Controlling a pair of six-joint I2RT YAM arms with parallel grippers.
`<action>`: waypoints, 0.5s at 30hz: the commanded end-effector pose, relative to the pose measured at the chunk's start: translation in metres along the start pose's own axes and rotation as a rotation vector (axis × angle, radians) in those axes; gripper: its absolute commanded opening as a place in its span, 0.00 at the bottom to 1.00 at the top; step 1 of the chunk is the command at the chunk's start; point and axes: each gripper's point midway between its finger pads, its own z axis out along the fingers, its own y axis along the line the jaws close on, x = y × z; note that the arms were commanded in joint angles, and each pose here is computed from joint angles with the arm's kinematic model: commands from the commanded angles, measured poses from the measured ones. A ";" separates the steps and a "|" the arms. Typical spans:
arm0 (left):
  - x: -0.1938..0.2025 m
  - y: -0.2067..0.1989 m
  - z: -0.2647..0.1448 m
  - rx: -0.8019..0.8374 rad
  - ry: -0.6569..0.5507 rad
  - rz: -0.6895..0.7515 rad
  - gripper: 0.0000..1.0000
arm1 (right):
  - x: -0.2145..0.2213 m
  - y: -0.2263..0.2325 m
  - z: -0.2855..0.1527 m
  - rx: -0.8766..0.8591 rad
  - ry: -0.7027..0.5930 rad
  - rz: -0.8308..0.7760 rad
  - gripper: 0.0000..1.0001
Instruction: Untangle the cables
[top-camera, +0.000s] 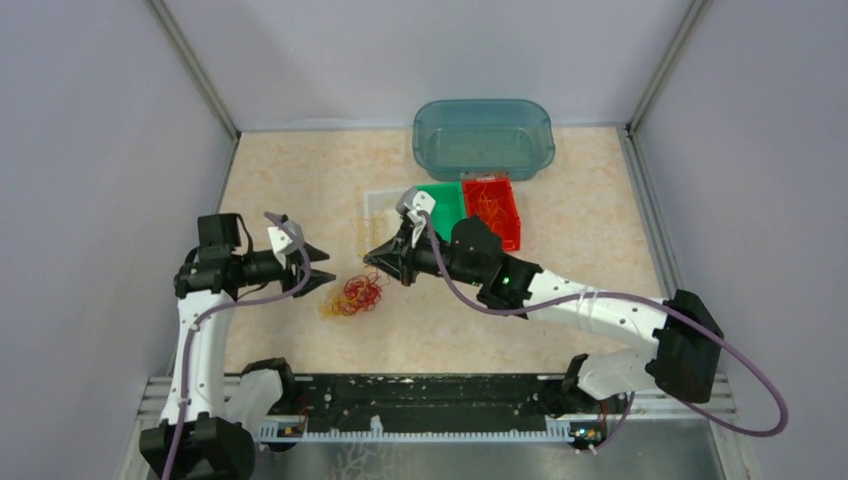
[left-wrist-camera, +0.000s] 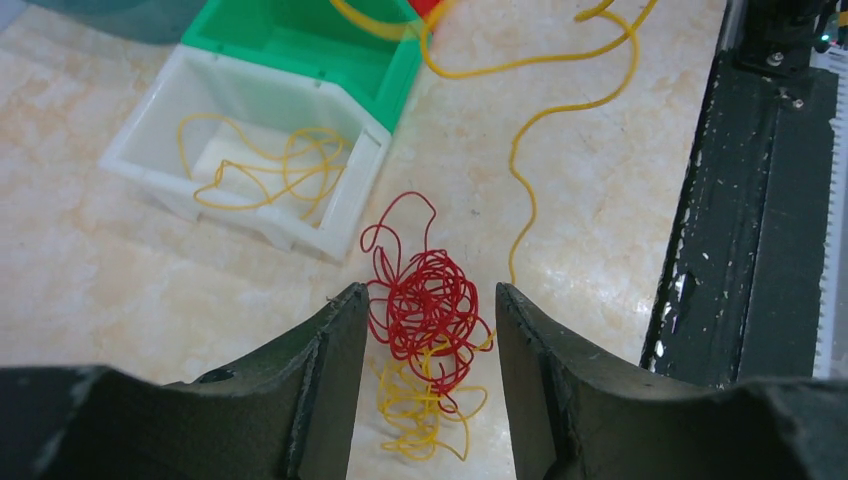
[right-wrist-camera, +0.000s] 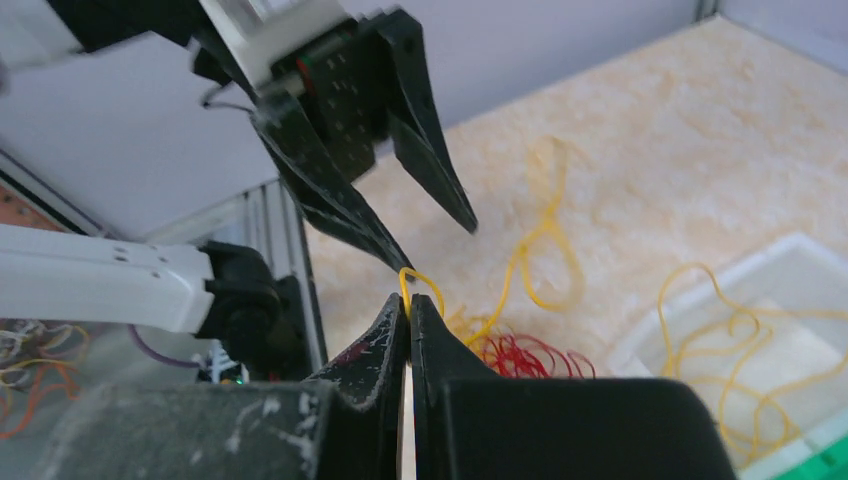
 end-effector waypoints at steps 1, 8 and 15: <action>-0.033 -0.020 -0.001 0.074 -0.113 0.059 0.56 | -0.049 0.037 -0.008 -0.142 -0.071 0.015 0.00; -0.083 -0.048 -0.012 0.164 -0.242 0.053 0.58 | -0.091 0.060 -0.001 -0.246 -0.151 0.057 0.00; -0.090 -0.069 -0.016 0.220 -0.288 0.041 0.60 | -0.171 0.076 -0.003 -0.279 -0.315 0.067 0.00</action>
